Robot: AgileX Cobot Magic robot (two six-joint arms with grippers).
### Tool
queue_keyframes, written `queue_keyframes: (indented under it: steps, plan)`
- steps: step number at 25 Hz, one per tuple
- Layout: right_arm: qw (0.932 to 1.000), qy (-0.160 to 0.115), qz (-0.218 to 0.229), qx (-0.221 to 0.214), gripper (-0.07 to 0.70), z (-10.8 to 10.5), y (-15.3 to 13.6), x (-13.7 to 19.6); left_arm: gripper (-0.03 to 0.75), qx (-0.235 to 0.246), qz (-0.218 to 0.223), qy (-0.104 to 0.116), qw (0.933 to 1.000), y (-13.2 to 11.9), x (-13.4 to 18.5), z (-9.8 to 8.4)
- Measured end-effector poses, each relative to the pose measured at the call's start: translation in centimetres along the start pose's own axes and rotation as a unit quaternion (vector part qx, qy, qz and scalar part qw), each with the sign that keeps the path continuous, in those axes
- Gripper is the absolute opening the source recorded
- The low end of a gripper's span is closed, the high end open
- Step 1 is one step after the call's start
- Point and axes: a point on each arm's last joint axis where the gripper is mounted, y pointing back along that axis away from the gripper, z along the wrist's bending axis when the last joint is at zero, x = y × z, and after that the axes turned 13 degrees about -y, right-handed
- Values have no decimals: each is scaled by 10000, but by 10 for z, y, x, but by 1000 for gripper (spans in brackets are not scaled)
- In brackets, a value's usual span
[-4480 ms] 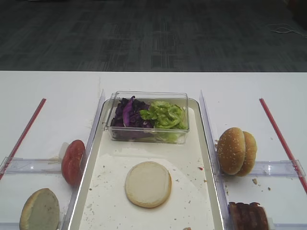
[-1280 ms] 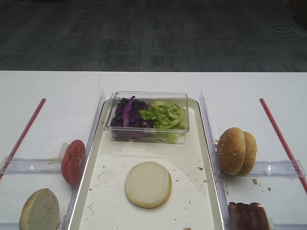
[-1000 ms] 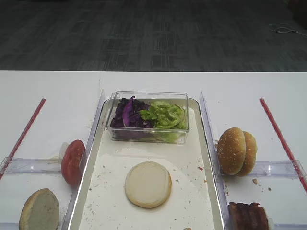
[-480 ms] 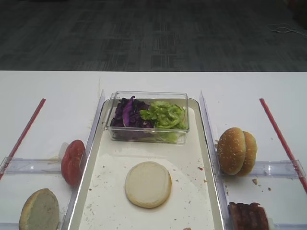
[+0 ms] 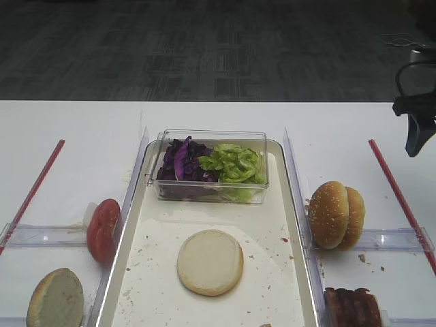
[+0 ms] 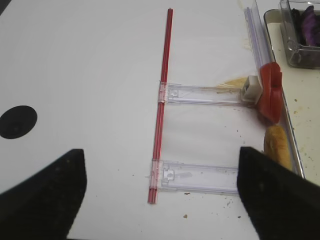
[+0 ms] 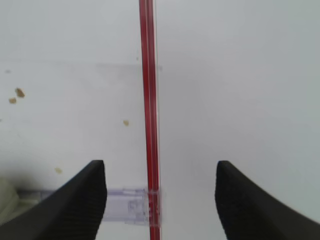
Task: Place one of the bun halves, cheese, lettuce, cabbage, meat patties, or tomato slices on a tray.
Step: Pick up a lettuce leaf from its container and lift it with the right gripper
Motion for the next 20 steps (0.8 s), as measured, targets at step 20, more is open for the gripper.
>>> queue_keyframes:
  steps: [20]
  plan:
    - [9991, 385, 27, -162, 506, 51, -12, -32, 599, 0, 0, 0, 10000, 0, 0, 0]
